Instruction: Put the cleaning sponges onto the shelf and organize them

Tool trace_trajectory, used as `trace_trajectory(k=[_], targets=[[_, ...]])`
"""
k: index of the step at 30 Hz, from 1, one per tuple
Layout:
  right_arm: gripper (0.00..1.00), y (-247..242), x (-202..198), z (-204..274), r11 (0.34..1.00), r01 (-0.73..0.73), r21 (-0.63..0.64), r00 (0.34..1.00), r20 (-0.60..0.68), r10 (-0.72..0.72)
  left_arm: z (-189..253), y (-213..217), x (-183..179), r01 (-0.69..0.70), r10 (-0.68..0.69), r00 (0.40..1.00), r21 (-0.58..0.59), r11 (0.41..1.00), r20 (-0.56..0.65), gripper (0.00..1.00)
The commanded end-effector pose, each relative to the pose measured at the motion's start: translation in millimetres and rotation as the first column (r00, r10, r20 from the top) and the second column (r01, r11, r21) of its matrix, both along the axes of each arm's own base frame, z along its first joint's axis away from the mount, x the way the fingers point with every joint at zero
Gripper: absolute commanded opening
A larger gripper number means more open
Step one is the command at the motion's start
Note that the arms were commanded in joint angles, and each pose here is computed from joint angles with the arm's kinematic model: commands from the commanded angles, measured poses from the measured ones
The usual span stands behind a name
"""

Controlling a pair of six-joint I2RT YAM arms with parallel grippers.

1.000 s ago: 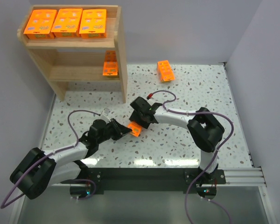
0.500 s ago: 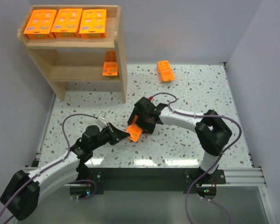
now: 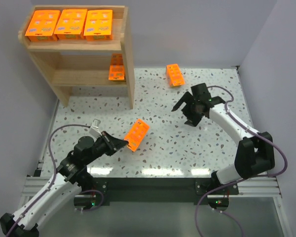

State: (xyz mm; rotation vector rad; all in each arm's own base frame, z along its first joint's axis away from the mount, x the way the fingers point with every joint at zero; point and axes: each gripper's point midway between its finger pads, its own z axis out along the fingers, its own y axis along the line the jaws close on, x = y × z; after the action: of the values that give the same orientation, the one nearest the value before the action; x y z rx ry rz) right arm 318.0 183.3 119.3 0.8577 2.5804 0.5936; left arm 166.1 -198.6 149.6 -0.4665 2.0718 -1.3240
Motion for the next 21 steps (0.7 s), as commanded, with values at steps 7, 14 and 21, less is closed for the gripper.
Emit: trace_trajectory(k=[7, 14, 21], targets=[[0.99, -67.1, -5.5, 42.0, 0.999, -0.027, -0.029, 0.998, 0.052, 0.029, 142.4, 85.9, 2.7, -0.389, 0.397, 0.902, -0.078, 0.918, 0.170, 0.00], [0.99, -67.8, -20.7, 33.7, 0.997, -0.082, -0.016, 0.996, 0.027, 0.082, 211.5, 157.5, -6.4, -0.638, 0.646, 0.727, -0.120, 0.761, 0.231, 0.00], [0.99, -58.2, -17.0, 50.9, 0.986, -0.164, 0.012, 0.983, 0.088, 0.162, 241.4, 127.3, 35.4, -0.621, 0.625, 0.708, -0.132, 0.773, 0.330, 0.00]])
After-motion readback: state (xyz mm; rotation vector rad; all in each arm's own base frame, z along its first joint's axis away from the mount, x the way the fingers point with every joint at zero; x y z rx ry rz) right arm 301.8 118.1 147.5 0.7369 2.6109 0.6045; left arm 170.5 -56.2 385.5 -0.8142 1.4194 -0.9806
